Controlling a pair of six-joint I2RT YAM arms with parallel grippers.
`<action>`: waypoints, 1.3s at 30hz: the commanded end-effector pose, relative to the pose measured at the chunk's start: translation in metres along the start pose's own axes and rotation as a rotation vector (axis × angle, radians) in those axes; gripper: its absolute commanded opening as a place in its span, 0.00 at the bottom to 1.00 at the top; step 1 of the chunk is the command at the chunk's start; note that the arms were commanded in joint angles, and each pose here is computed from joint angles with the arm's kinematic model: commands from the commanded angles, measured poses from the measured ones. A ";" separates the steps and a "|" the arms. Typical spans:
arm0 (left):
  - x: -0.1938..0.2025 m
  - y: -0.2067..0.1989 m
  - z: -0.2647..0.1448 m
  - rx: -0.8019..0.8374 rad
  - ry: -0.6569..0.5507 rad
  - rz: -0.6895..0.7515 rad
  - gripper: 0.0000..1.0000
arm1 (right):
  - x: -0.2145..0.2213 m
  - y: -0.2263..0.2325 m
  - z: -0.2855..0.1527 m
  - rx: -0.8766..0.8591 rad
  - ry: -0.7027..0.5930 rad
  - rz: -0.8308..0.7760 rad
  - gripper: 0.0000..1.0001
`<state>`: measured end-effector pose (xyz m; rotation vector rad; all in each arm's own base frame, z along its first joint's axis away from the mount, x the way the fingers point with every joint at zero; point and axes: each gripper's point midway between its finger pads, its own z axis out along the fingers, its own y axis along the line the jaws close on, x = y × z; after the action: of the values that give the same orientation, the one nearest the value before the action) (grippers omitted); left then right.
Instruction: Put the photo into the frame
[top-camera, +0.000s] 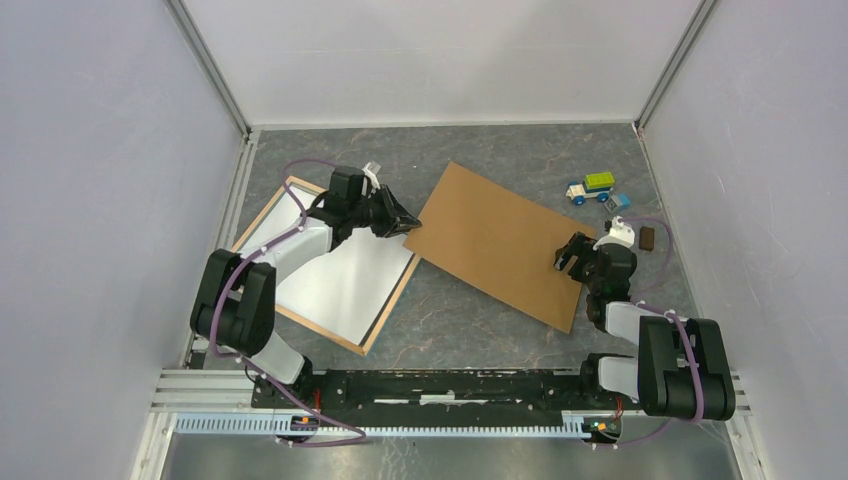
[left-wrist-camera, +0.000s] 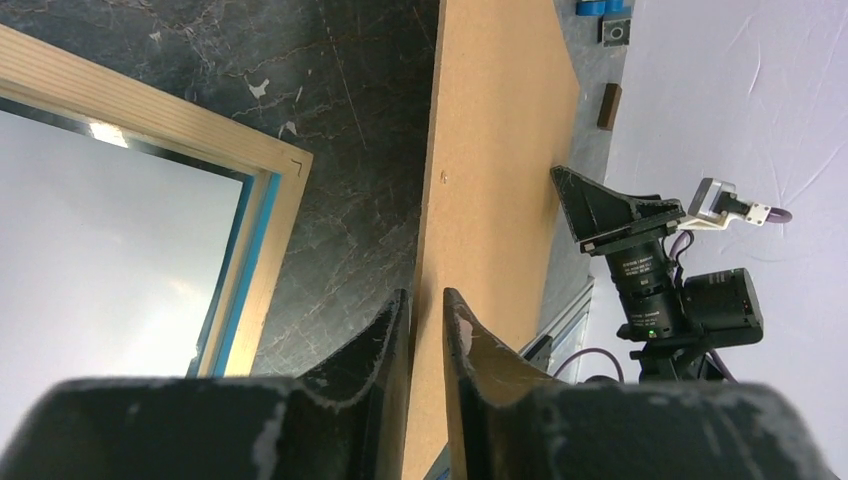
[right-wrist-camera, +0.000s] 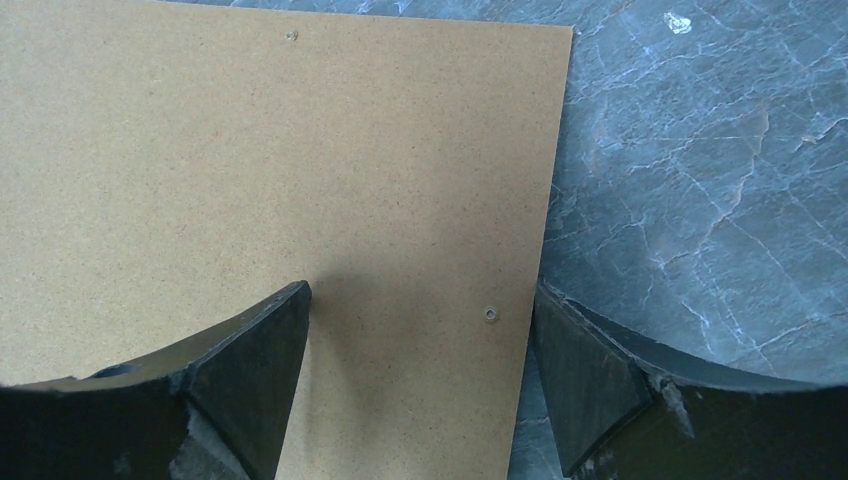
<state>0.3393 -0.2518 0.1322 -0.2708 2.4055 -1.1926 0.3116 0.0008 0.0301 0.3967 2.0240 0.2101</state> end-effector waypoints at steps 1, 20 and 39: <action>0.008 -0.066 -0.017 0.202 0.075 0.041 0.23 | -0.017 0.045 -0.001 -0.206 -0.027 -0.021 0.85; 0.021 -0.090 -0.030 0.229 0.080 0.067 0.14 | -0.020 0.047 -0.005 -0.218 -0.045 -0.020 0.84; -0.013 -0.059 -0.094 0.045 -0.016 -0.154 0.02 | -0.044 0.120 -0.025 -0.393 -0.097 -0.363 0.97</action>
<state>0.3057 -0.2295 0.2035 -0.3528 2.4067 -1.2997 0.3217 0.0652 0.0794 -0.0029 1.9691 0.3425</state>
